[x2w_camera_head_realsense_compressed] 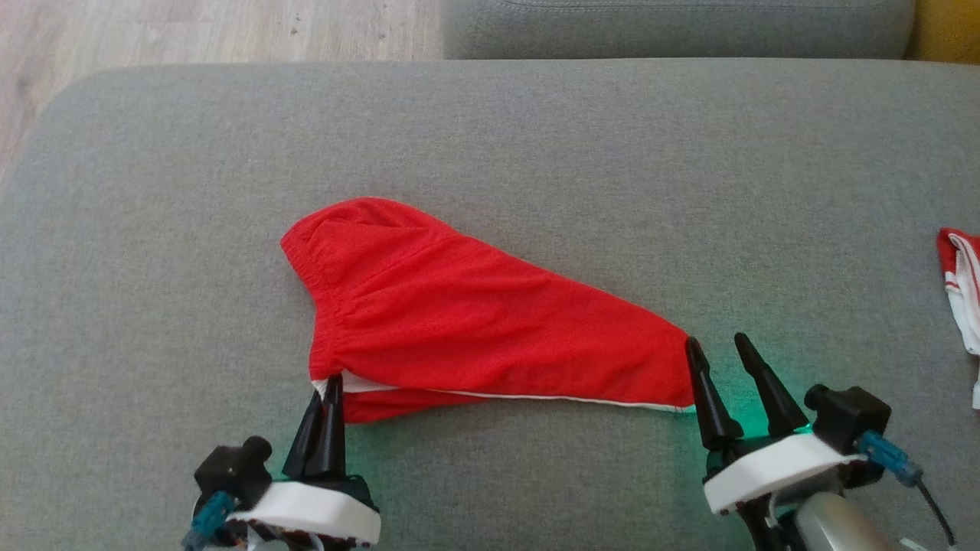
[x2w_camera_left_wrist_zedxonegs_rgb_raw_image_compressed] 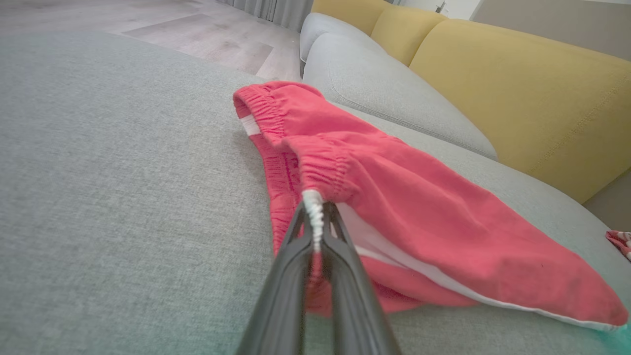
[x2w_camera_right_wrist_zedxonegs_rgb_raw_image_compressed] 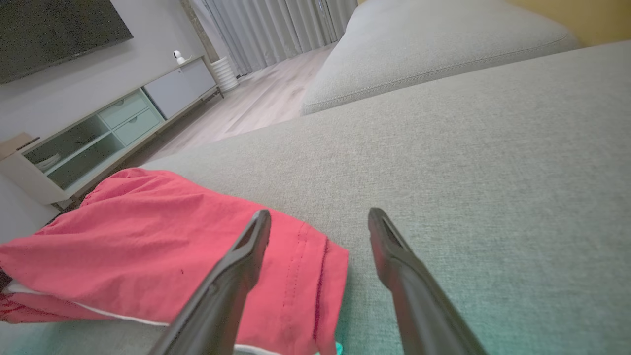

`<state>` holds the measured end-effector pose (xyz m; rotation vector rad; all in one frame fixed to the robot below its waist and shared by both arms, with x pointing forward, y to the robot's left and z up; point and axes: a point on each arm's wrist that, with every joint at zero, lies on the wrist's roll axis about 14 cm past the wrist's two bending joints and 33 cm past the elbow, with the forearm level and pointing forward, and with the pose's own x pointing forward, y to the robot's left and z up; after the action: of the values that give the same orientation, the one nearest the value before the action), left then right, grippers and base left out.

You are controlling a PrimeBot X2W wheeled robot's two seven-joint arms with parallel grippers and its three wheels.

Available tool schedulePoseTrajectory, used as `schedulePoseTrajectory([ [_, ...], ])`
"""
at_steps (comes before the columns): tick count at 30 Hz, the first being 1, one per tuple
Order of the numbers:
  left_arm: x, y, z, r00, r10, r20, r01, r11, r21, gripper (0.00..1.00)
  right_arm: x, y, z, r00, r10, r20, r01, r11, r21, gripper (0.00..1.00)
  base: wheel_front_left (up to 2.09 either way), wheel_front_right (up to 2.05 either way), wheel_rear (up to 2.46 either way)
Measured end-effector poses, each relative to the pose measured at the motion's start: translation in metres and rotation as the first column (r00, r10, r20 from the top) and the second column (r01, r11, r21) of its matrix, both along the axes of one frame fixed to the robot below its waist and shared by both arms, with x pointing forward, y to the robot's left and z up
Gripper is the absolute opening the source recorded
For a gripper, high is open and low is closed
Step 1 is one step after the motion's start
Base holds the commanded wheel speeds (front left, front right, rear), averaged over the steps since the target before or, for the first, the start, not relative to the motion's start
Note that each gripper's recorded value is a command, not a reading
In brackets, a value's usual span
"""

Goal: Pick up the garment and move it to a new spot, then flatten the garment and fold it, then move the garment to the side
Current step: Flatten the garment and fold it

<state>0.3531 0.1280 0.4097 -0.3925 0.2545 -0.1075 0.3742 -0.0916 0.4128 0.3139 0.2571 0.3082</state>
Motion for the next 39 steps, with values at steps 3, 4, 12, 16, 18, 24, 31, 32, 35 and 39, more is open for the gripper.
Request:
schedulePoseTrajectory([
  [3,0.000,0.001,0.000,1.000,0.004,0.000,-0.004,1.000,0.000,0.00,-0.005,0.001,-0.004,0.999,0.048,-0.007,-0.048,0.998,-0.033,1.00,0.00,0.00,0.00],
  [4,0.000,0.001,0.000,1.000,0.003,0.000,-0.003,1.000,0.000,0.00,-0.009,0.001,-0.007,0.998,0.065,-0.014,-0.066,0.997,-0.046,1.00,0.00,0.00,0.00],
  [12,0.000,-0.002,-0.002,1.000,-0.005,-0.006,0.005,1.000,-0.005,0.00,-0.049,0.000,-0.036,0.978,0.184,-0.103,-0.198,0.969,-0.146,1.00,0.00,0.00,0.00],
  [16,0.000,-0.003,-0.003,1.000,-0.007,-0.011,0.007,1.000,-0.005,0.00,-0.051,0.000,-0.039,0.975,0.193,-0.114,-0.209,0.965,-0.158,1.00,0.00,0.00,0.00],
  [18,-0.001,-0.003,-0.005,1.000,-0.007,-0.017,0.007,1.000,-0.004,0.00,-0.051,-0.001,-0.042,0.974,0.190,-0.123,-0.208,0.965,-0.160,1.00,0.00,0.00,0.00],
  [24,-0.003,0.000,-0.006,1.000,0.002,-0.022,-0.002,1.000,-0.002,0.00,-0.050,0.005,-0.048,0.967,0.212,-0.139,-0.234,0.958,-0.168,1.00,0.00,0.00,0.00],
  [31,-0.003,0.002,-0.009,0.999,0.006,-0.031,-0.006,1.000,-0.002,0.00,-0.043,0.008,-0.050,0.967,0.214,-0.142,-0.237,0.956,-0.172,1.00,0.00,0.00,0.00],
  [32,-0.003,0.002,-0.010,0.999,0.007,-0.033,-0.007,1.000,-0.002,0.00,-0.042,0.010,-0.050,0.965,0.219,-0.142,-0.242,0.955,-0.172,1.00,0.00,0.00,0.00],
  [35,-0.004,0.002,-0.011,0.999,0.007,-0.037,-0.007,1.000,-0.002,0.00,-0.039,0.014,-0.049,0.963,0.230,-0.137,-0.252,0.952,-0.173,0.17,0.00,0.00,0.00],
  [39,-0.004,0.001,-0.012,0.999,0.005,-0.040,-0.006,1.000,-0.002,0.00,-0.033,0.018,-0.043,0.965,0.236,-0.113,-0.253,0.953,-0.167,0.00,0.00,0.00,0.00],
])
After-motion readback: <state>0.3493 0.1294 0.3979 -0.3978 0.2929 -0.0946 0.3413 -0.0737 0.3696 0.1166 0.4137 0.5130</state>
